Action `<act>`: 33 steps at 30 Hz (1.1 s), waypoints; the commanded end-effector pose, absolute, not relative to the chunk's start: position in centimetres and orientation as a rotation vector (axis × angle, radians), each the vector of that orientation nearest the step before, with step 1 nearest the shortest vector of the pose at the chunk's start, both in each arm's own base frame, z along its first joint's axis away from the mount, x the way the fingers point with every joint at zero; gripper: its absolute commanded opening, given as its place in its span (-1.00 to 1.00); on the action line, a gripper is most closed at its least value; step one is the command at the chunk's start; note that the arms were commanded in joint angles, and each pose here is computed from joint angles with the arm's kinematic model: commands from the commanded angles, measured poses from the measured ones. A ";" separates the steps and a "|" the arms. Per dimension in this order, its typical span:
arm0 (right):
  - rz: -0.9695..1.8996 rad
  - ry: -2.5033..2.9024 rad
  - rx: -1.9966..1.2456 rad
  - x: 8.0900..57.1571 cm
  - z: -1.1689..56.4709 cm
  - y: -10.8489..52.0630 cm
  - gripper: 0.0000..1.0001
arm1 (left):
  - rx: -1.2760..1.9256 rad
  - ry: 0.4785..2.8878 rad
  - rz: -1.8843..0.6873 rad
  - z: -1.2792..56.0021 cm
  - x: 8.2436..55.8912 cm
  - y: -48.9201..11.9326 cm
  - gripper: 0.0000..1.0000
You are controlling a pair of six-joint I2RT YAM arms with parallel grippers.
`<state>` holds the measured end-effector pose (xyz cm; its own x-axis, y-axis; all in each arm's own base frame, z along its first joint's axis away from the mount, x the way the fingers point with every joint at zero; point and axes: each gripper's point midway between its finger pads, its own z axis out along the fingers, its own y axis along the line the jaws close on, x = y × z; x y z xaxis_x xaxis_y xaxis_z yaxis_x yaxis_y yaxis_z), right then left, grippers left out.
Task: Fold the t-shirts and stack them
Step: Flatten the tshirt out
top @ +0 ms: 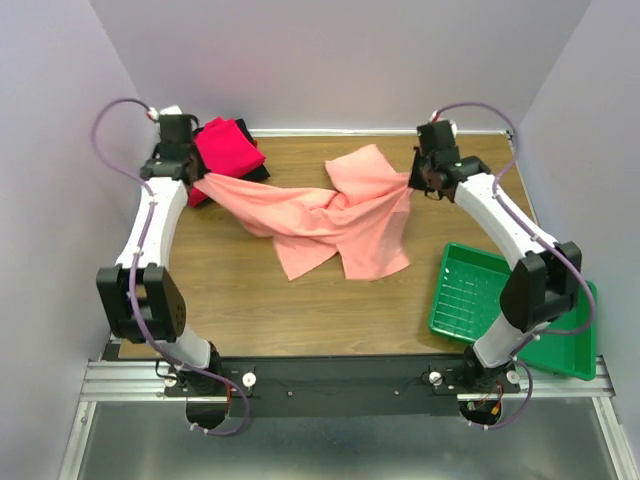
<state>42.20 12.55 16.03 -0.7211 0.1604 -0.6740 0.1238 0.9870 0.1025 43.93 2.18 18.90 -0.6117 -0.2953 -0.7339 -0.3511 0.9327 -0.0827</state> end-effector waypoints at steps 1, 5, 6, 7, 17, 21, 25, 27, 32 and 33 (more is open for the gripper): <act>-0.088 2.195 0.241 43.2 24.0 8.0 -0.99 | -0.536 2.129 0.235 24.8 42.2 7.2 -1.00; -0.149 2.127 0.273 43.4 26.6 5.5 -0.99 | -0.597 2.069 0.188 25.7 41.1 10.0 -1.00; -0.162 2.136 0.269 43.6 26.2 5.3 -0.99 | -0.592 2.083 0.171 24.8 40.9 9.8 -1.00; -0.172 2.151 0.261 43.7 25.7 5.1 -0.99 | -0.585 2.095 0.141 24.2 40.9 9.3 -1.00; -0.087 2.225 0.243 46.8 22.6 7.4 -0.99 | -0.571 2.158 -0.010 19.7 39.9 6.9 -1.00; -0.053 2.140 0.254 46.0 26.6 7.2 -0.99 | -0.569 2.138 0.028 20.4 39.4 7.4 -1.00; 0.001 2.067 0.266 44.4 30.0 7.1 -0.99 | -0.585 2.102 0.053 21.6 38.9 7.8 -1.00; 0.026 2.015 0.278 43.4 32.0 6.8 -0.99 | -0.591 2.087 0.064 21.8 38.7 8.0 -1.00; 0.068 1.932 0.261 41.4 35.3 6.5 -0.99 | -0.619 2.056 0.108 22.5 37.4 8.7 -1.00; 0.071 1.927 0.257 41.2 35.5 6.5 -0.99 | -0.621 2.054 0.115 22.4 37.1 8.8 -1.00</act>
